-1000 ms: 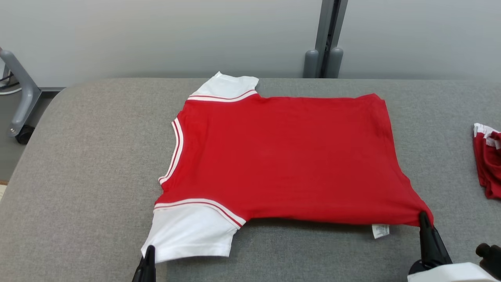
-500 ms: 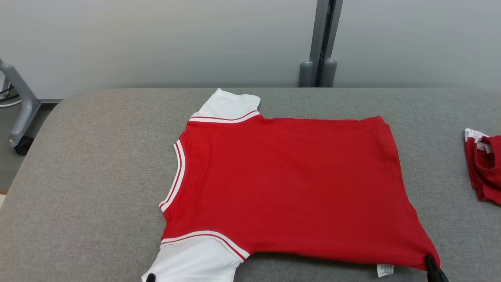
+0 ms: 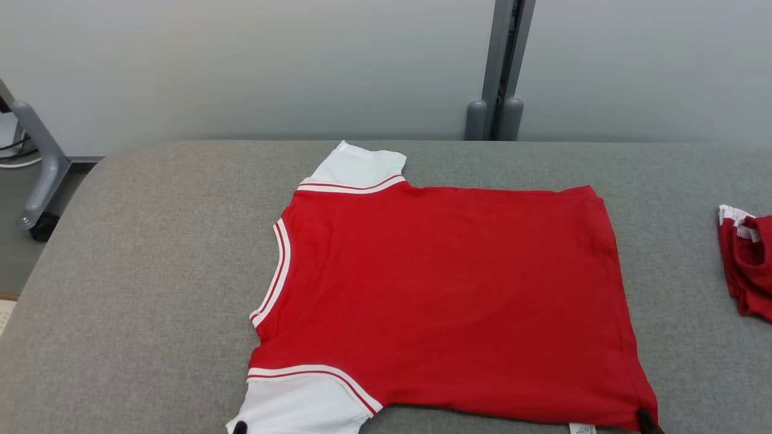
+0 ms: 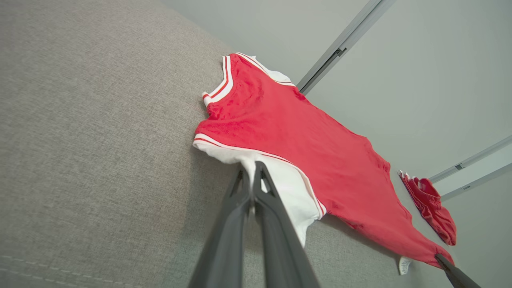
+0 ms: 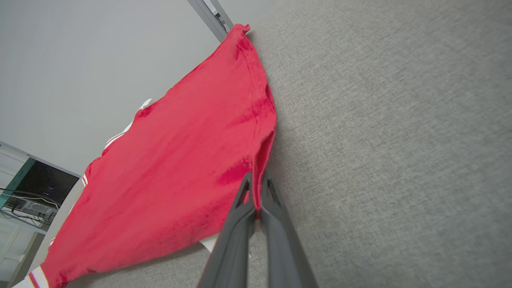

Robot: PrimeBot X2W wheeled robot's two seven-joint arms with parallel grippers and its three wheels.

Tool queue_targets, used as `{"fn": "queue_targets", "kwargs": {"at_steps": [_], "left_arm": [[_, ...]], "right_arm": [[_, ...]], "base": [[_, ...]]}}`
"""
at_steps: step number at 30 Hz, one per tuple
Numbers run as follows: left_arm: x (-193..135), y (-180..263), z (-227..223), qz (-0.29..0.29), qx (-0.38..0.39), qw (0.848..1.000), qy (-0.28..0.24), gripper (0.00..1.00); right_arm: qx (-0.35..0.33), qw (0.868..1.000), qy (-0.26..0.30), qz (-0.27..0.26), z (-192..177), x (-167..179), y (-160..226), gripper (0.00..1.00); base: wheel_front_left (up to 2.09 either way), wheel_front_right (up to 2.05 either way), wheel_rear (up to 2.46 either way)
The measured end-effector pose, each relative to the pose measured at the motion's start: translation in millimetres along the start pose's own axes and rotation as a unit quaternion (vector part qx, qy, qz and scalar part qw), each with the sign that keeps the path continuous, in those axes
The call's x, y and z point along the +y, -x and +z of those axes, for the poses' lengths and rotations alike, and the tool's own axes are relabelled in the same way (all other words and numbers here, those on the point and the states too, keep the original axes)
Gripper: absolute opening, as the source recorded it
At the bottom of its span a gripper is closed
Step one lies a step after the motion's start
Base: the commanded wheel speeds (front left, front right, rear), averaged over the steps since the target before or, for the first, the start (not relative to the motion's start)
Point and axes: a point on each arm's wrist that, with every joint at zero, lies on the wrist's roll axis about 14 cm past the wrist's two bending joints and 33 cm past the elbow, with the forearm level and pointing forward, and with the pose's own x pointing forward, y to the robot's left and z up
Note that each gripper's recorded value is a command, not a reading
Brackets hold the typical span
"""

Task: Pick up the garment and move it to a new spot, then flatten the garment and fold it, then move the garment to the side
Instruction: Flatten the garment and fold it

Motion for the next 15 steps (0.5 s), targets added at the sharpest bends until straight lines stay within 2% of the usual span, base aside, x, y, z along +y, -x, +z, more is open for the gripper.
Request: {"fn": "queue_targets", "kwargs": {"at_steps": [7, 15], "left_arm": [[-11.2, -15.4, 4.9, -0.028, -0.011, 0.999, -0.011, 0.0], [-52.1, -51.6, 23.9, -0.088, -0.036, 0.995, -0.025, 0.0]], "right_arm": [[0.007, 1.0, -0.007, 0.002, -6.7, 2.1, -0.4, 0.0], [0.006, 0.999, -0.053, 0.0, -5.7, 5.9, -9.8, 0.0]], "base": [[0.0, 0.0, 0.0], [0.0, 0.0, 0.0]]}}
